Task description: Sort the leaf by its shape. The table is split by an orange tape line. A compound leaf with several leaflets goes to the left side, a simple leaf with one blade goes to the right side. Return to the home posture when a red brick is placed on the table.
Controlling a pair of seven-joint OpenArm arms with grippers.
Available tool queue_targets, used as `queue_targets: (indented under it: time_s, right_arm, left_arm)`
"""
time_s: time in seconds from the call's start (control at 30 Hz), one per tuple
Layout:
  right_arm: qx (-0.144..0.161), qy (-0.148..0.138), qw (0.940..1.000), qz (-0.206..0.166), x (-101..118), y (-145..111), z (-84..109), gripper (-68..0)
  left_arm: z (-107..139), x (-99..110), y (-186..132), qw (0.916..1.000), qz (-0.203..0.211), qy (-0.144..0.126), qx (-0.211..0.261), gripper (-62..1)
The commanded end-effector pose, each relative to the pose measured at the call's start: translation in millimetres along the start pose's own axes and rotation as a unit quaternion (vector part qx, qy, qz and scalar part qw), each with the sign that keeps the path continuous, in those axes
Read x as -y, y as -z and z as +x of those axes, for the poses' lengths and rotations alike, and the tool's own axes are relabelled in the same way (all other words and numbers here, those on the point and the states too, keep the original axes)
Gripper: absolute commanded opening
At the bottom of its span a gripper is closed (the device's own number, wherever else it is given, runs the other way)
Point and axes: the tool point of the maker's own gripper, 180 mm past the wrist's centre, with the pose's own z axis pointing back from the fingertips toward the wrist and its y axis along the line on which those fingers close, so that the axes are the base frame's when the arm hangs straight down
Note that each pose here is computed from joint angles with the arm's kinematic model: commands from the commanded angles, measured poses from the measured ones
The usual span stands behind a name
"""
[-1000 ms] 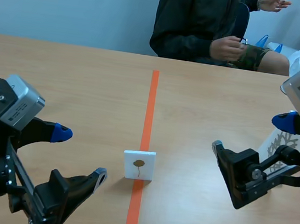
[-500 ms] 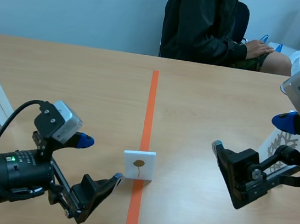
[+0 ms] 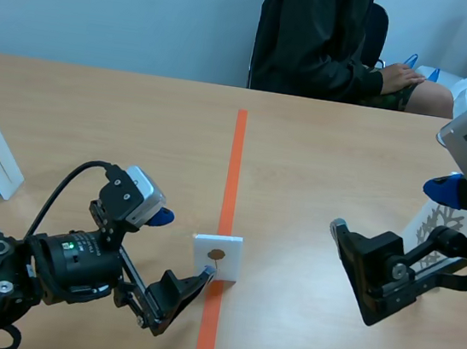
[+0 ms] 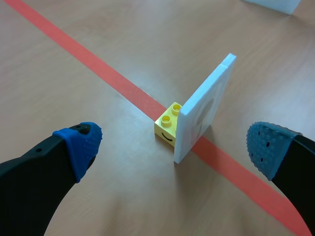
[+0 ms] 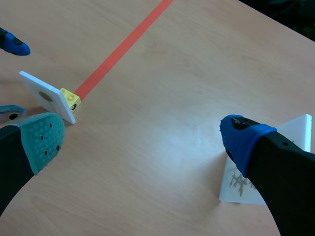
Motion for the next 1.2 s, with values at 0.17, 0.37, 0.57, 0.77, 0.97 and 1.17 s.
queue_targets:
  time_s: [0.17,0.37,0.57,0.77,0.97,1.17]
  right_arm:
    - [0.010,-0.005,0.9999,-0.007,5,0,5.4,0.4]
    - [0.010,-0.004,0.9999,-0.009,6,0,5.4,0.4]
    - [0.010,-0.004,0.9999,-0.009,6,0,5.3,0.4]
    - [0.010,-0.004,0.9999,-0.009,6,0,5.3,0.4]
    - [0.010,-0.004,0.9999,-0.009,6,0,5.3,0.4]
    - [0.010,-0.004,0.9999,-0.009,6,0,5.3,0.4]
  left_arm:
    - [7,6,16,0.9997,-0.010,0.007,0.020,1.4]
    - [8,7,29,0.9995,-0.006,0.006,0.029,1.4]
    - [16,13,36,0.9988,-0.008,-0.006,0.049,1.4]
    - [20,17,39,0.9983,-0.011,-0.010,0.057,-2.7]
    - [19,25,41,0.9983,-0.018,-0.006,0.054,-15.7]
    - [17,26,43,0.9986,-0.008,0.002,0.052,-31.8]
